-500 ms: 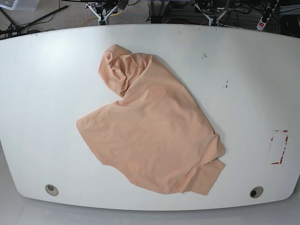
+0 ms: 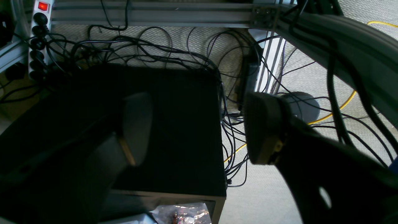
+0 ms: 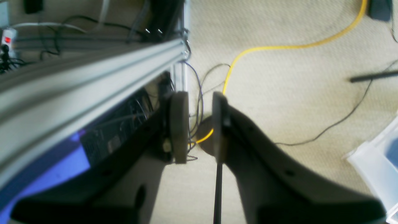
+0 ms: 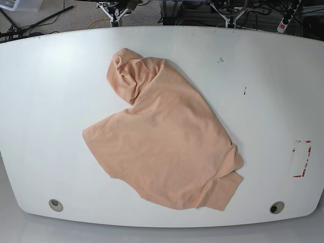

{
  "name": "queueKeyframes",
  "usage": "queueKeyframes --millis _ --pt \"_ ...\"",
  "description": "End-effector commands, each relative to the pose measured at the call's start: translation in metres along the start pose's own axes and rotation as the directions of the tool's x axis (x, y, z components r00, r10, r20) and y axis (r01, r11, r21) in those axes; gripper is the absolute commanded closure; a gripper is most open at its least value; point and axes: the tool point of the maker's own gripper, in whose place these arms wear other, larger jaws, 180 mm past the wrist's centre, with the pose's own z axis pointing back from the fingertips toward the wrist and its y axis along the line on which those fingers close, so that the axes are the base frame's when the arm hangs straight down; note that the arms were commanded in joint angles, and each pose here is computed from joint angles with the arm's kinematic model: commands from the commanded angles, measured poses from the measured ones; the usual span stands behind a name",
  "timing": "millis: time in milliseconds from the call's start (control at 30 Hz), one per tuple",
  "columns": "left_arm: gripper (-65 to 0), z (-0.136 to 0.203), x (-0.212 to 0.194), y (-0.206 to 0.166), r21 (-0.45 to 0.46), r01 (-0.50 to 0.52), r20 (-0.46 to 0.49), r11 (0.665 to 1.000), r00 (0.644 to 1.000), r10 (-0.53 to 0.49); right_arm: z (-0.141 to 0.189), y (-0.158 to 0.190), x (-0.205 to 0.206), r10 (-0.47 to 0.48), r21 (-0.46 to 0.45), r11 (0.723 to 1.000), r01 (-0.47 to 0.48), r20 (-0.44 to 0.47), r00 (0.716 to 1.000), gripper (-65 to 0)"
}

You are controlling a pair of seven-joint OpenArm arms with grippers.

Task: Fold the T-shirt properly

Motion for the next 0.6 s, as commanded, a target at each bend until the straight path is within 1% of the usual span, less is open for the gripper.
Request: queueKeyframes --millis 0,267,367,433,500,567 --pt "-42.6 0.000 0.000 0.002 0.000 0.005 0.003 1.000 1.000 -0.005 0.000 0.001 0.001 0.001 0.005 1.000 -0.001 0.007 1.000 -13.0" --pt "-42.6 0.000 0.001 0.002 0.000 0.004 0.006 1.000 1.000 -0.004 0.002 -0.001 -0.005 0.003 0.001 1.000 -0.003 0.006 1.000 -12.7" --pt "-42.4 0.001 -0.011 0.003 0.001 0.004 -0.010 1.000 1.000 -0.004 0.005 -0.007 -0.001 0.014 -0.016 1.000 -0.014 0.035 0.999 -12.5" --pt "-42.4 0.002 -0.003 0.003 0.001 0.009 0.019 1.000 1.000 -0.009 0.009 -0.011 0.000 0.026 -0.028 0.999 -0.025 0.054 0.998 -12.5" --pt "-42.4 0.004 -0.006 0.004 0.002 0.016 0.035 1.000 0.999 -0.016 0.012 -0.013 0.001 0.036 -0.038 0.999 -0.033 0.069 0.997 -12.4" --pt "-42.2 0.007 -0.005 0.006 0.006 0.022 0.060 1.000 0.998 -0.023 0.013 -0.006 0.000 0.035 -0.031 0.999 -0.033 0.078 0.996 -12.4"
